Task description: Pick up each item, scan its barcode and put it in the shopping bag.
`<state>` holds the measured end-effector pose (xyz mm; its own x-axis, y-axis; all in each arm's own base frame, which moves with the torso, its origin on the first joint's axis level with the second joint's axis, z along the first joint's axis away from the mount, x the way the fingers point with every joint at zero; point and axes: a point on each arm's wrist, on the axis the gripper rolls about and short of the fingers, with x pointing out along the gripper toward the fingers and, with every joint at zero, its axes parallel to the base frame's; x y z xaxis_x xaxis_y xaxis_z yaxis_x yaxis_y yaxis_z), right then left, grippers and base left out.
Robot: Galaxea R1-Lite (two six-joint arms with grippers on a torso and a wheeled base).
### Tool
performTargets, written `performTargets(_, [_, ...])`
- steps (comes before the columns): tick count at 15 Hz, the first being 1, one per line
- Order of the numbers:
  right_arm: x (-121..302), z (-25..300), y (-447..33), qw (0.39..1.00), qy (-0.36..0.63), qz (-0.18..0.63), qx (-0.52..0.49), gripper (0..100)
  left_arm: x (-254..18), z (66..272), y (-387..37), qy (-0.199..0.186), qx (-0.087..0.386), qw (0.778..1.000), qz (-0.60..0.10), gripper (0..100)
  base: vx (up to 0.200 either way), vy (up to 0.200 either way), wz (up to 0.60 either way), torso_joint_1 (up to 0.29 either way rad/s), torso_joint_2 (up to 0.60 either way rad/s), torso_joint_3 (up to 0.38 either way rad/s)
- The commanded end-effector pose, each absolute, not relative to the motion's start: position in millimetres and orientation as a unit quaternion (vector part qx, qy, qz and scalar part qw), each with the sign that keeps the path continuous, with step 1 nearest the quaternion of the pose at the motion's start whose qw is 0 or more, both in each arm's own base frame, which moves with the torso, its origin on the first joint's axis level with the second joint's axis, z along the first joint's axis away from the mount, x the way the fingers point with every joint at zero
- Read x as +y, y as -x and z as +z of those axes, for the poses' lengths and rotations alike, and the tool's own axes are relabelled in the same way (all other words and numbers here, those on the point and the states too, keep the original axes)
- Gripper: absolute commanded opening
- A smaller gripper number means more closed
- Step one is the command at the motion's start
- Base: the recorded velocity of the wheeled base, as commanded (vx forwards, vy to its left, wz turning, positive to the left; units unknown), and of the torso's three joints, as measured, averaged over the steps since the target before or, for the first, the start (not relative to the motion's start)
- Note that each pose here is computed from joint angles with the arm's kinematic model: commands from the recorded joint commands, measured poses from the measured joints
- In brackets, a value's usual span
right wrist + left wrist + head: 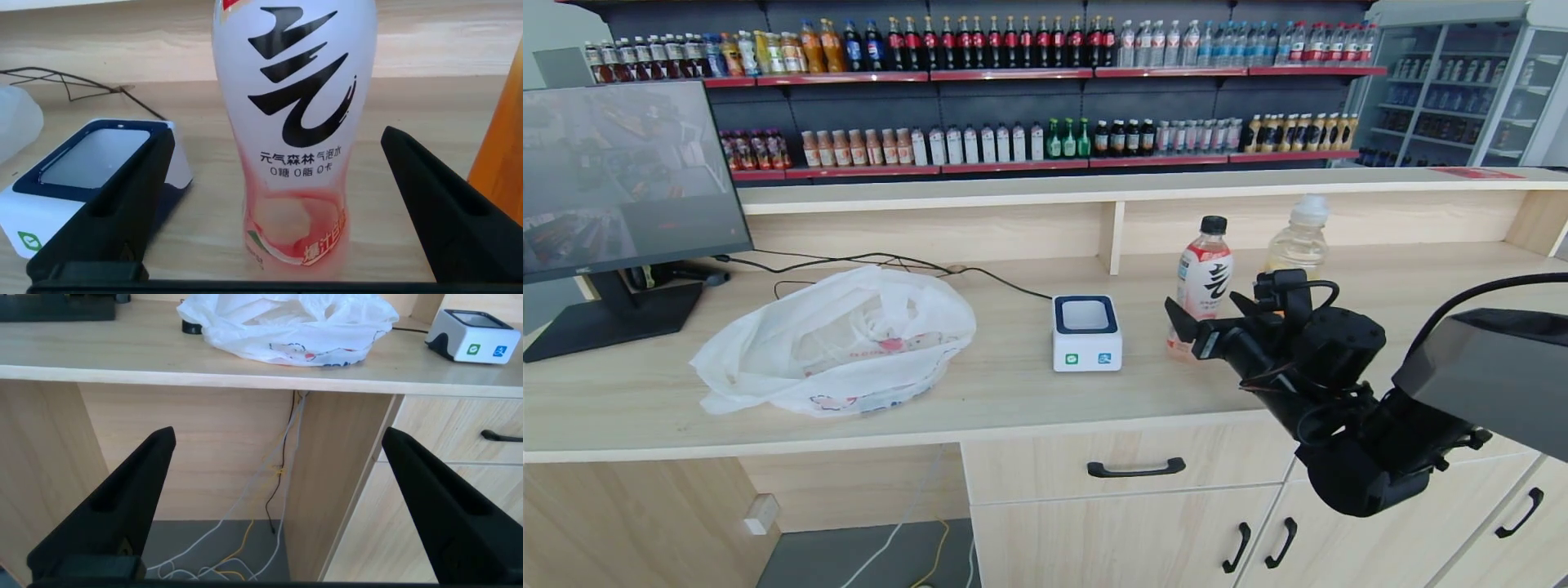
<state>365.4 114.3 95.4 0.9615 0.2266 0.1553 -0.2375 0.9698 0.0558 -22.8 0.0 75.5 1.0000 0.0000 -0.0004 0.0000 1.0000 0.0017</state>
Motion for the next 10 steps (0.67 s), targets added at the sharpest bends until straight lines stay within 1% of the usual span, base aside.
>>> performTargets(1, [114.7,91.1,-371.6,0.99,-0.036,0.115,-0.075,100,0.0,75.5,22.8,-0.001,0.0,1.0,0.0,100,0.0,0.0,0.0,0.0,0.0,0.0])
performTargets(4, [116.7,88.4,-380.1,0.989,-0.038,0.114,-0.082,100,0.0,75.5,22.8,-0.001,0.0,1.0,0.0,100,0.0,0.0,0.0,0.0,0.0,0.0])
performTargets(8, [121.3,94.3,-394.6,0.986,-0.043,0.115,-0.11,100,0.0,75.5,22.8,-0.001,0.0,1.0,0.0,100,0.0,0.0,0.0,0.0,0.0,0.0])
performTargets(10, [122.0,88.6,-396.9,0.987,-0.044,0.116,-0.105,100,0.0,75.5,22.8,-0.001,0.0,1.0,0.0,100,0.0,0.0,0.0,0.0,0.0,0.0])
